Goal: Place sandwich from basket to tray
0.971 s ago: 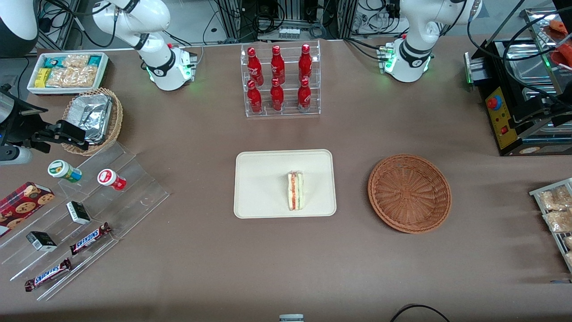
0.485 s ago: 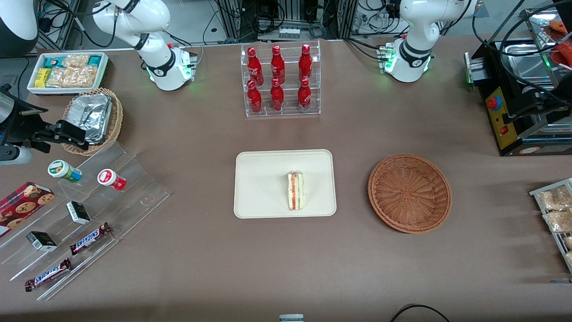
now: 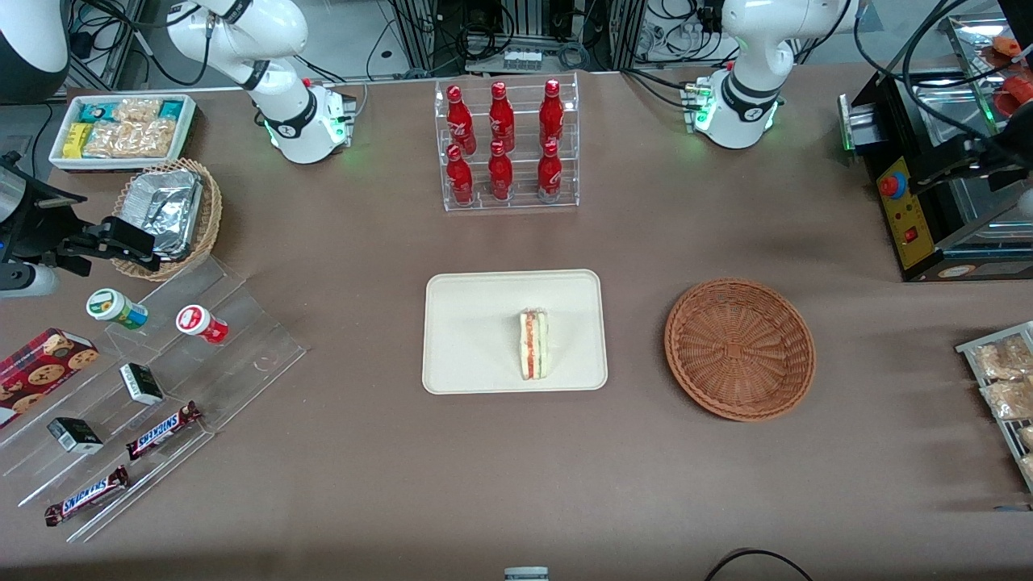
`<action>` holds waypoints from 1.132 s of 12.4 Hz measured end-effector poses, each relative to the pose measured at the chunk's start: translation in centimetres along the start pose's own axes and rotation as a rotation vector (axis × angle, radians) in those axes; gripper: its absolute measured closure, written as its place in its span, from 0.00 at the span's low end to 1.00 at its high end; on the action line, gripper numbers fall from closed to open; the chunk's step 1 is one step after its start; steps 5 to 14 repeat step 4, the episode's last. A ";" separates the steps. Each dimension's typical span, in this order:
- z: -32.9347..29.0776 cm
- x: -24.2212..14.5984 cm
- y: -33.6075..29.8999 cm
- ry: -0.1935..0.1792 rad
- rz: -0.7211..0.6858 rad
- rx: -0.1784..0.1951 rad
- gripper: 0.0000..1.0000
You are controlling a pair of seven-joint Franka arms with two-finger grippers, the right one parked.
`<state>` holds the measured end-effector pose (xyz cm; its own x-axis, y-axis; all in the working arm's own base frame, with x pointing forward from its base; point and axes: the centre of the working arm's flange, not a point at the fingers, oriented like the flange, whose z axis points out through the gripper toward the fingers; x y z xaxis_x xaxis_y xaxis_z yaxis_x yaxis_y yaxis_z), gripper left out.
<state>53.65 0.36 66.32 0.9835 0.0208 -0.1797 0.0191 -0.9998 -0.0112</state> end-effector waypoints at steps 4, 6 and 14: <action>4.3 2.2 1.1 -0.005 0.020 0.004 0.00; 4.3 2.2 1.1 -0.005 0.020 0.004 0.00; 4.3 2.2 1.1 -0.005 0.020 0.004 0.00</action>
